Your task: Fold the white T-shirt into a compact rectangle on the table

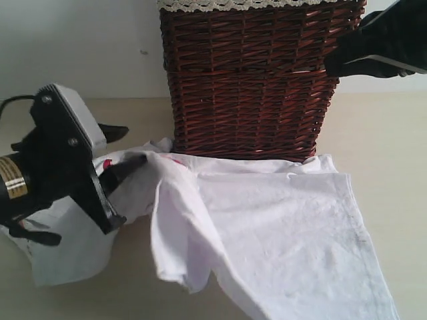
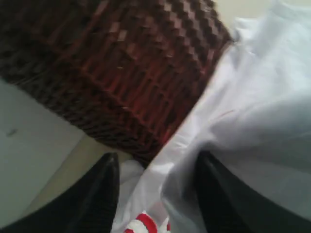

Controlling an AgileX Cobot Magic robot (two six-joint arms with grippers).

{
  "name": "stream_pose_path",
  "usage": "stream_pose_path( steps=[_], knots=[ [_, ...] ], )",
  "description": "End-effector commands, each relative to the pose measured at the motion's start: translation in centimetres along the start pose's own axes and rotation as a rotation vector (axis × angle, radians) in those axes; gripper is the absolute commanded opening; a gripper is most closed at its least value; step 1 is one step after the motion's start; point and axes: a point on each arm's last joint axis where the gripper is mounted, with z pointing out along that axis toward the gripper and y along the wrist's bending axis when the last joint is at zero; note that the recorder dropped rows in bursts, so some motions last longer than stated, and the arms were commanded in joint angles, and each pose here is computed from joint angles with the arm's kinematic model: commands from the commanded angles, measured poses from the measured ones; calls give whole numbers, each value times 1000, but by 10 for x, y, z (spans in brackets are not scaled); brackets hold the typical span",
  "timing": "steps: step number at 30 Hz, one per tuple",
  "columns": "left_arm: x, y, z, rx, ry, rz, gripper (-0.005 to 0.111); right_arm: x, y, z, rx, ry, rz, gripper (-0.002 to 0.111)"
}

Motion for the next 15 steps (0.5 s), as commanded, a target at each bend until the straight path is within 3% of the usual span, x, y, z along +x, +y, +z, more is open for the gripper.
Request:
stream_pose_path(
  steps=[1, 4, 7, 12, 15],
  knots=[
    [2, 14, 0, -132, 15, -227, 54, -1, 1, 0, -6, -5, -7, 24],
    [5, 12, -1, -105, 82, -407, 56, 0, 1, 0, -12, 3, -6, 24],
    [5, 13, 5, -37, 263, -478, 49, 1, 2, 0, -21, 11, 0, 24],
    [-4, 17, 5, 55, 495, -483, 49, 1, 4, 0, -36, 17, -4, 24],
    [-11, 1, 0, 171, 588, -372, 48, 1, 4, 0, -36, 17, -10, 24]
  ],
)
